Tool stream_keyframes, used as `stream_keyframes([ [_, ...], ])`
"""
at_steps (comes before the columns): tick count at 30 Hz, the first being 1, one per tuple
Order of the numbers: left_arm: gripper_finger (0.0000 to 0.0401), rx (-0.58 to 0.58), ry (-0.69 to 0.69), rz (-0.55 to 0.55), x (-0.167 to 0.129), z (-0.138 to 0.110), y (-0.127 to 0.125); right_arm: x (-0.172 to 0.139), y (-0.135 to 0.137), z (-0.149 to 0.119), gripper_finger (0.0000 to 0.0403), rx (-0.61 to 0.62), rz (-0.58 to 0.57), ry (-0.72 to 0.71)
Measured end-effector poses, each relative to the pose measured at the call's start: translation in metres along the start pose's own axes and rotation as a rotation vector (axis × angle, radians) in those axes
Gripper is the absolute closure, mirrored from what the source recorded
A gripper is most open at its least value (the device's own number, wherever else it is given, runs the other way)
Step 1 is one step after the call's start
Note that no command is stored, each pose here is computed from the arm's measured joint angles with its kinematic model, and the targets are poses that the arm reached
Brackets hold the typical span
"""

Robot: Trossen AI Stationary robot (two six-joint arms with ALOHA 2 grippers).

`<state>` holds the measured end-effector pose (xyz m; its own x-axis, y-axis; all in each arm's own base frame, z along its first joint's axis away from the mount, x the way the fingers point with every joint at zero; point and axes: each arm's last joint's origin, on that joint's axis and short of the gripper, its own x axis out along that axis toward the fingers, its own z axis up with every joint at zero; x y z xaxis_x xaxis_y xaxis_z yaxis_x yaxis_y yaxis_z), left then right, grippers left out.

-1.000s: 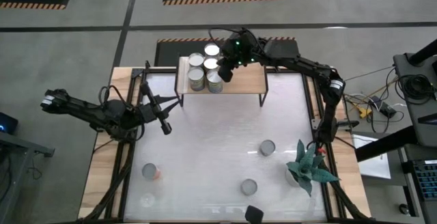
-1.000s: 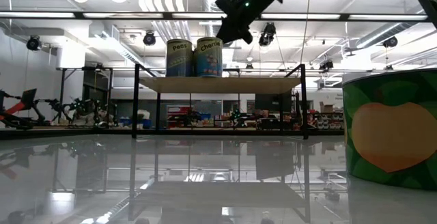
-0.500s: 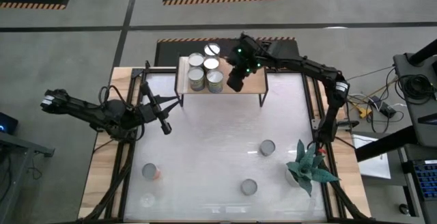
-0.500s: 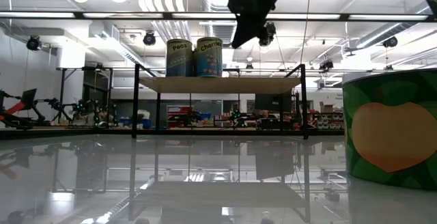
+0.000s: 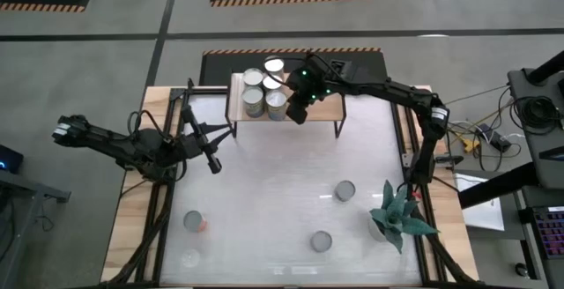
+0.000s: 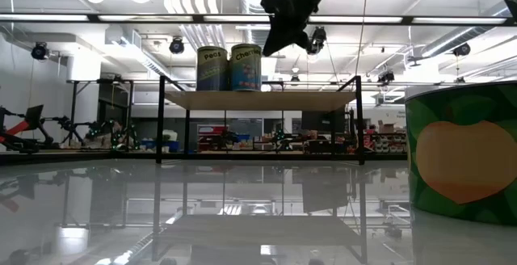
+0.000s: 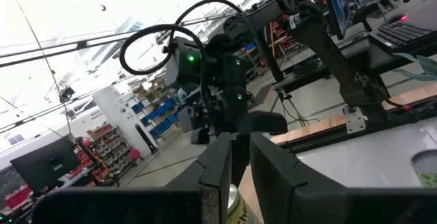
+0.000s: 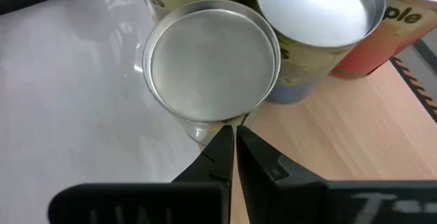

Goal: Pick and place cans onto a shelf
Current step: Adjust the canned cherries on the shelf

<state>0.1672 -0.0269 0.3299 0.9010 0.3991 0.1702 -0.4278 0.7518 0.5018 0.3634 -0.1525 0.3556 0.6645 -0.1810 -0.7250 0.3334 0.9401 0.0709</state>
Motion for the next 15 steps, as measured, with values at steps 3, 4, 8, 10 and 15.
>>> stream_keyframes([
  [3, 0.0364, 0.0, 0.0, 0.0, 0.0, 0.0, 0.0, -0.003, 0.0, -0.003, 0.0394, 0.003, -0.003, 0.035],
  [4, 0.0364, 0.0, 0.0, 0.0, 0.0, 0.0, 0.0, -0.005, 0.0, -0.003, 0.0394, 0.004, -0.013, 0.045],
  [8, 0.0364, 0.003, 0.003, -0.002, 0.0, 0.0, 0.0, -0.007, 0.0, -0.004, 0.0394, 0.008, -0.02, 0.042],
  [10, 0.0364, 0.003, 0.003, -0.002, 0.0, 0.0, 0.0, 0.0, -0.001, -0.005, 0.0394, 0.006, -0.018, 0.048],
  [15, 0.0364, 0.003, 0.002, -0.002, 0.0, 0.0, 0.0, 0.021, 0.0, -0.005, 0.0394, -0.003, -0.013, 0.03],
])
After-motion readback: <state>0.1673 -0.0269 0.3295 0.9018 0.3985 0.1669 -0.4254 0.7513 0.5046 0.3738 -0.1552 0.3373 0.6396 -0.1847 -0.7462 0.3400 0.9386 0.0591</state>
